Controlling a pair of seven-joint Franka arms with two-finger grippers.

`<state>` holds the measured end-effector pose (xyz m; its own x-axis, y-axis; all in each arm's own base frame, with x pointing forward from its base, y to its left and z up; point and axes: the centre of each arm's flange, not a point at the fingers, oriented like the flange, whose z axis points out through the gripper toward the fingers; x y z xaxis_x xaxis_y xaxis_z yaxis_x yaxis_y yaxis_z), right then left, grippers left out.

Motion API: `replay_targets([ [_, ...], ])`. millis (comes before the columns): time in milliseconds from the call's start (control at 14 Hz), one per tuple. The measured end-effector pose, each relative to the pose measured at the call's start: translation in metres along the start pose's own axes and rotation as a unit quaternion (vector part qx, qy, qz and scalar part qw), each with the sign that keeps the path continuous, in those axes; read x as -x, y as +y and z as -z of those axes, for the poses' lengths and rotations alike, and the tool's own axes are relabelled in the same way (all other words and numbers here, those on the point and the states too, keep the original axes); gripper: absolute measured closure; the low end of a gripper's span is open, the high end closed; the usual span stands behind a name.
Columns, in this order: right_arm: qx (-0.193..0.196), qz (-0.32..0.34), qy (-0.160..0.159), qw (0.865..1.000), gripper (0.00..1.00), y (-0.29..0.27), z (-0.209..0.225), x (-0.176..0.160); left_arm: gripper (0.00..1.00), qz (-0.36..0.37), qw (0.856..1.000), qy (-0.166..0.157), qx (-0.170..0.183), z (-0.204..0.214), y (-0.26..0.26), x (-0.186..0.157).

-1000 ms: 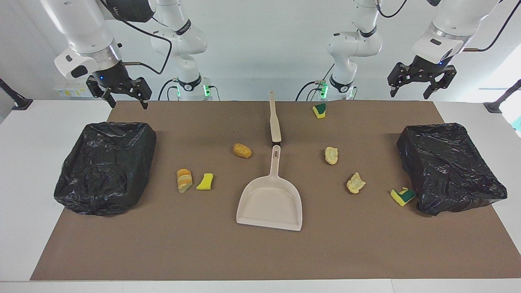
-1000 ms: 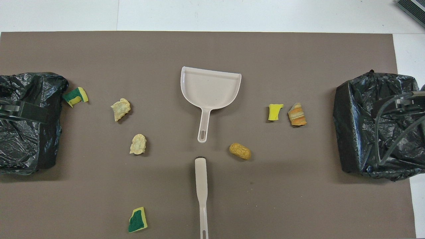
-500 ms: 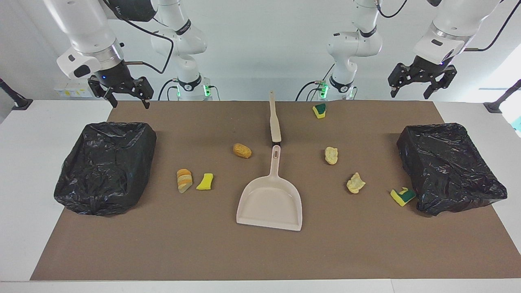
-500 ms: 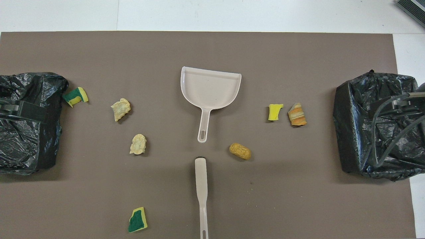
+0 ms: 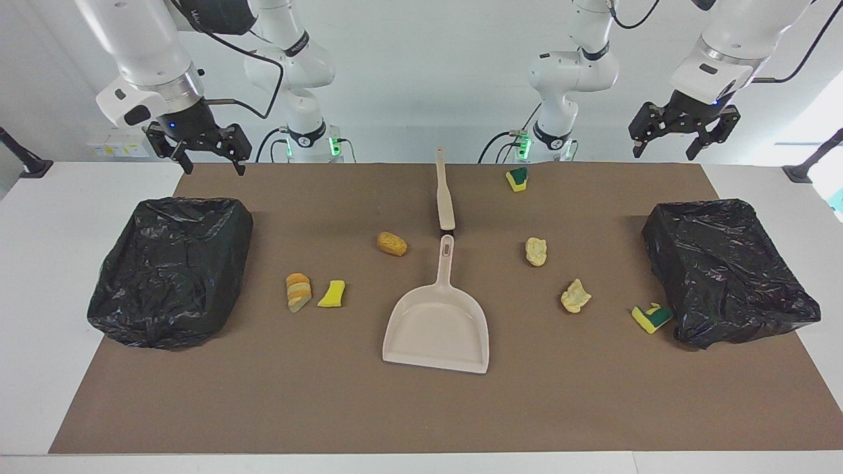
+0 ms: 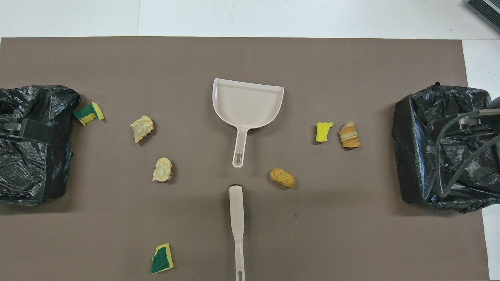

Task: Sweep and dump trash in bin

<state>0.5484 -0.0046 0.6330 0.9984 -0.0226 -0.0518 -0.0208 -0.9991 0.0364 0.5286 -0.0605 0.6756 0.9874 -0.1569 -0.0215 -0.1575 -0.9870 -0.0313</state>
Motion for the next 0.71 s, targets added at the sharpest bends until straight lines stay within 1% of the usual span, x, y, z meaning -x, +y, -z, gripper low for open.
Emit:
replay_targets([
  [714, 0.000, 0.005, -0.005, 1.000, 0.00, -0.0051, -0.0032, 0.0040, 0.00, -0.003, 1.000, -0.010, 0.000, -0.0062, 0.0033, 0.0036],
])
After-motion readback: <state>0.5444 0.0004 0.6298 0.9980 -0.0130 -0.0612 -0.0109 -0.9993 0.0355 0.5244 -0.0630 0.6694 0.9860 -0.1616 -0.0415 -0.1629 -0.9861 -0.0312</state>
